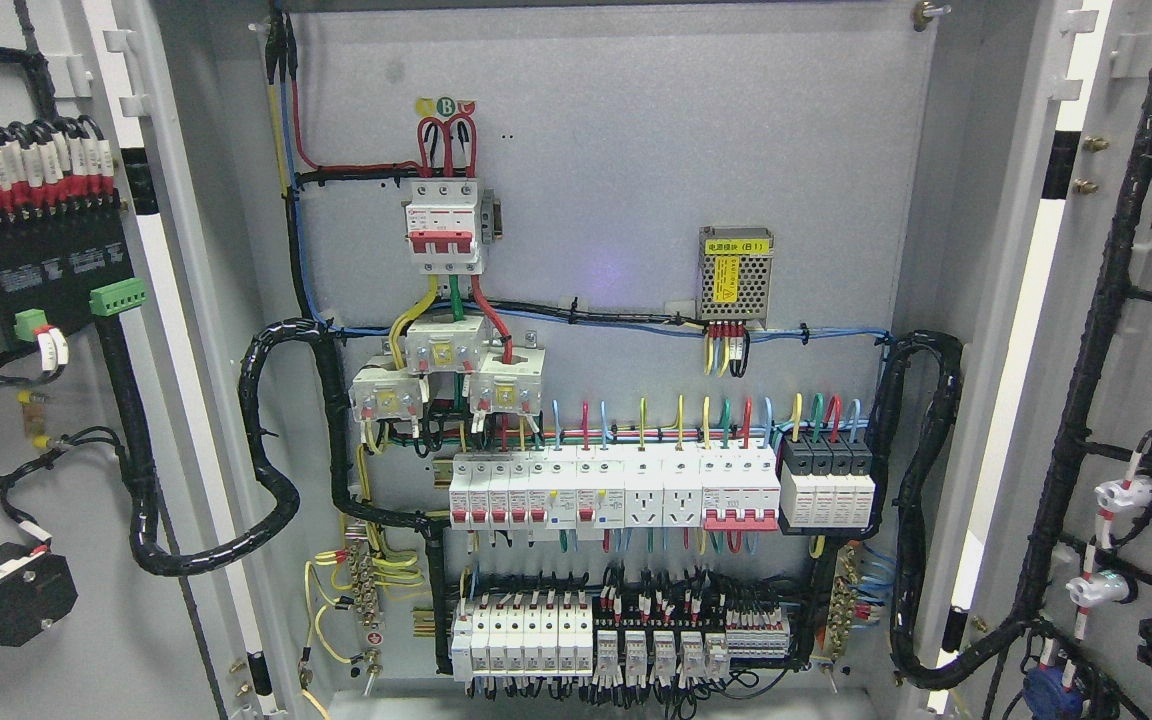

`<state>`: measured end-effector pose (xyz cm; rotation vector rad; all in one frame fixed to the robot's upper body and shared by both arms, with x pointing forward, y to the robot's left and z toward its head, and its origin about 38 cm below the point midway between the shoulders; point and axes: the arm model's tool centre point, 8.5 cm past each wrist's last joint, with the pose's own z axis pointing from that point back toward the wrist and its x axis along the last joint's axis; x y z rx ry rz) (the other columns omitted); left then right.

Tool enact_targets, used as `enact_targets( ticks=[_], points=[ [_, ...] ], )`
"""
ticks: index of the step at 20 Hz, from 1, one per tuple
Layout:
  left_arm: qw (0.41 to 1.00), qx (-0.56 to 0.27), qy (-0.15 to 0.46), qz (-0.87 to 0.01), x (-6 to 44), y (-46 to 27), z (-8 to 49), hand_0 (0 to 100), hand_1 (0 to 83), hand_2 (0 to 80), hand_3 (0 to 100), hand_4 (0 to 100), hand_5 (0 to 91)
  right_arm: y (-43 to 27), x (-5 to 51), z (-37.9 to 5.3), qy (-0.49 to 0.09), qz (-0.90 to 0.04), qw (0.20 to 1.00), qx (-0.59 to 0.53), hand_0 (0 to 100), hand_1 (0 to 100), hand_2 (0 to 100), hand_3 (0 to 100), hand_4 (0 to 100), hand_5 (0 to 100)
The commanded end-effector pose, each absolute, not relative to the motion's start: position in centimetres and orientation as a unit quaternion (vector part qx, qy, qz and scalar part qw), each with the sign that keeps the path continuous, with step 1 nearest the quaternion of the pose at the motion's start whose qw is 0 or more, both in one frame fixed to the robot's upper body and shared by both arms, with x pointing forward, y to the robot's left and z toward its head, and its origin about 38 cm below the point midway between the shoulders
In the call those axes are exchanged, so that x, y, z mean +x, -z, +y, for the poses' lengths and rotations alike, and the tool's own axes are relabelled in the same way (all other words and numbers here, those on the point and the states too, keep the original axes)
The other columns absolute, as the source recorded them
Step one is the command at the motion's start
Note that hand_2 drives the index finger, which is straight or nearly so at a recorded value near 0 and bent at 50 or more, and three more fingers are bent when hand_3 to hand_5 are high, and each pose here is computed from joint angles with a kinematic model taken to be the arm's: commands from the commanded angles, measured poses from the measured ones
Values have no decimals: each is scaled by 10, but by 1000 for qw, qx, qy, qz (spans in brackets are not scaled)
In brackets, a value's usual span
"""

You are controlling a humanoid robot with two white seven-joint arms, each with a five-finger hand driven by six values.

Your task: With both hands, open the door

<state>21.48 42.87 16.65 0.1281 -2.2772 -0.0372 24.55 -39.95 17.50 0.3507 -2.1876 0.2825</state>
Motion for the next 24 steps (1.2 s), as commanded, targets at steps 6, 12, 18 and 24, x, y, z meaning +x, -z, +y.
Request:
enact_targets(
  ticks=[6,12,18,24],
  points=[
    [394,110,7,-912,228,-174,489,0,0,0,0,33,0,-181,246,-403,-125,-879,434,153,0,0,0,0,0,0],
    [417,111,-3,-902,239,-177,504,0,0,0,0,33,0,-183,248,-403,-131,-879,429,161,0,0,0,0,0,0],
    [456,113,-20,-883,252,-165,518,0,0,0,0,32,0,-182,253,-408,-129,-880,428,161,0,0,0,0,0,0],
    [497,108,-35,-860,271,-163,531,0,0,0,0,32,0,-179,258,-415,-124,-881,430,152,0,0,0,0,0,0]
  ],
)
